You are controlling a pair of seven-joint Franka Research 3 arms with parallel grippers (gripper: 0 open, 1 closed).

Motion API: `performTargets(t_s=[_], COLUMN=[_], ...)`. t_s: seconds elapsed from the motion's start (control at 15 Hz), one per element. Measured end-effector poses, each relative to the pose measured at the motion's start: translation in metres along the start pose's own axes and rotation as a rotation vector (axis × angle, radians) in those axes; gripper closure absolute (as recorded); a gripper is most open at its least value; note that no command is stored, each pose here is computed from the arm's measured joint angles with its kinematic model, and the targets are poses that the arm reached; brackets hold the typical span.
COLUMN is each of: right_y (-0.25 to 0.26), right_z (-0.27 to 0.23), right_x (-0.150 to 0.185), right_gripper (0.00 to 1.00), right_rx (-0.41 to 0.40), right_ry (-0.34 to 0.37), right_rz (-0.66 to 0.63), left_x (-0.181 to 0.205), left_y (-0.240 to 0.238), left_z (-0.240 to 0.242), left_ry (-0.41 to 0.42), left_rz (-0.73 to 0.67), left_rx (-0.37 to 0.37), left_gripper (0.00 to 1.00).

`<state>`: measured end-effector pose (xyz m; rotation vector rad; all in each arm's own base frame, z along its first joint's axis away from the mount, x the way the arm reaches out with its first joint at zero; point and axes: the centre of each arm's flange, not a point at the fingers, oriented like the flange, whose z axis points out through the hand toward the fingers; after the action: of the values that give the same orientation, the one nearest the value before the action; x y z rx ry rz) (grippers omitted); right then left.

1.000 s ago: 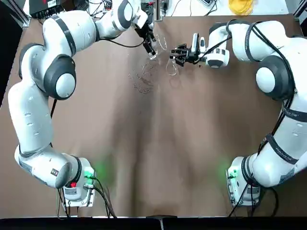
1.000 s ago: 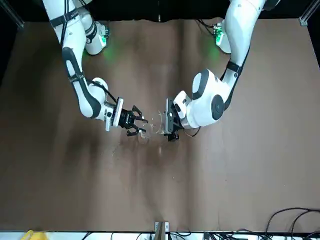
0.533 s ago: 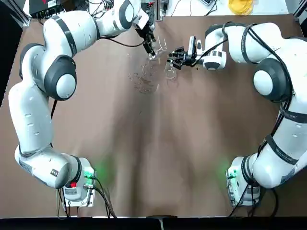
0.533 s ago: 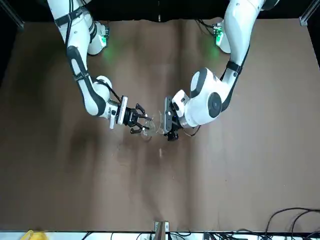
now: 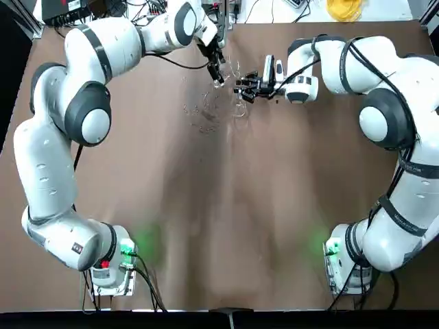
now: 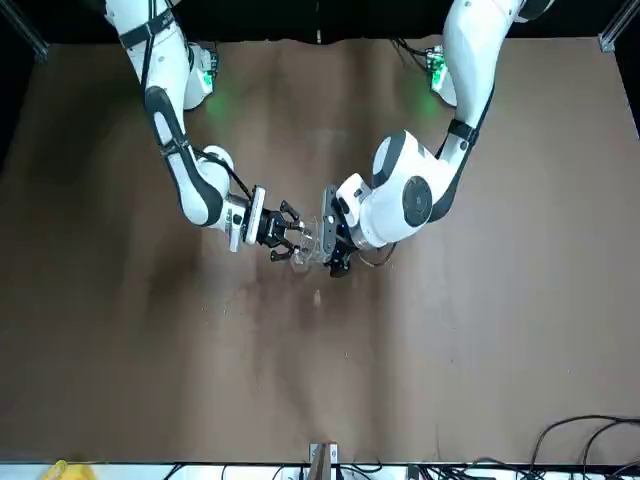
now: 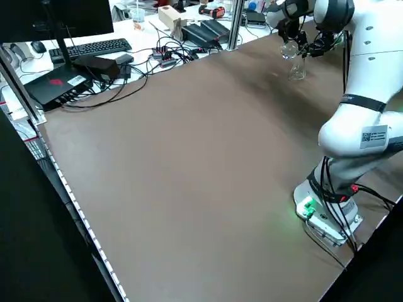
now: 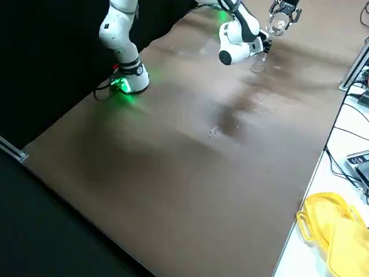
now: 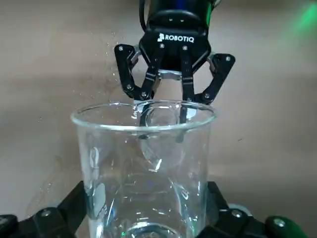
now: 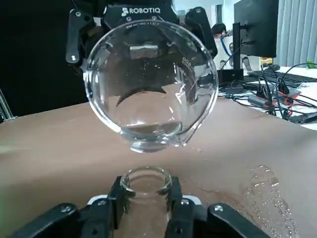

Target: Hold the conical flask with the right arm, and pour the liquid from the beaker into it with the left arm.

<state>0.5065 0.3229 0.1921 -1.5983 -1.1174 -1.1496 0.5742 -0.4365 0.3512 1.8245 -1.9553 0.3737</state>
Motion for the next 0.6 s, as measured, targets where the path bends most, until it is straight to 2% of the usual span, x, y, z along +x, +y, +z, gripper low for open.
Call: performTargets(t_s=[0.6], right_y=[0.0010], right_z=[-0.0005], right_x=[0.0002], right_gripper=[0.61], right_rx=[-0.005], right_ry=[0.000], right_rz=[0.000], left_x=[-0.0006], left_y=[0.0028], left_z=[0.0031], left_ry=[-0.064], left_rz=[0.048], left_rx=[-0.001], left_gripper=[0.02])
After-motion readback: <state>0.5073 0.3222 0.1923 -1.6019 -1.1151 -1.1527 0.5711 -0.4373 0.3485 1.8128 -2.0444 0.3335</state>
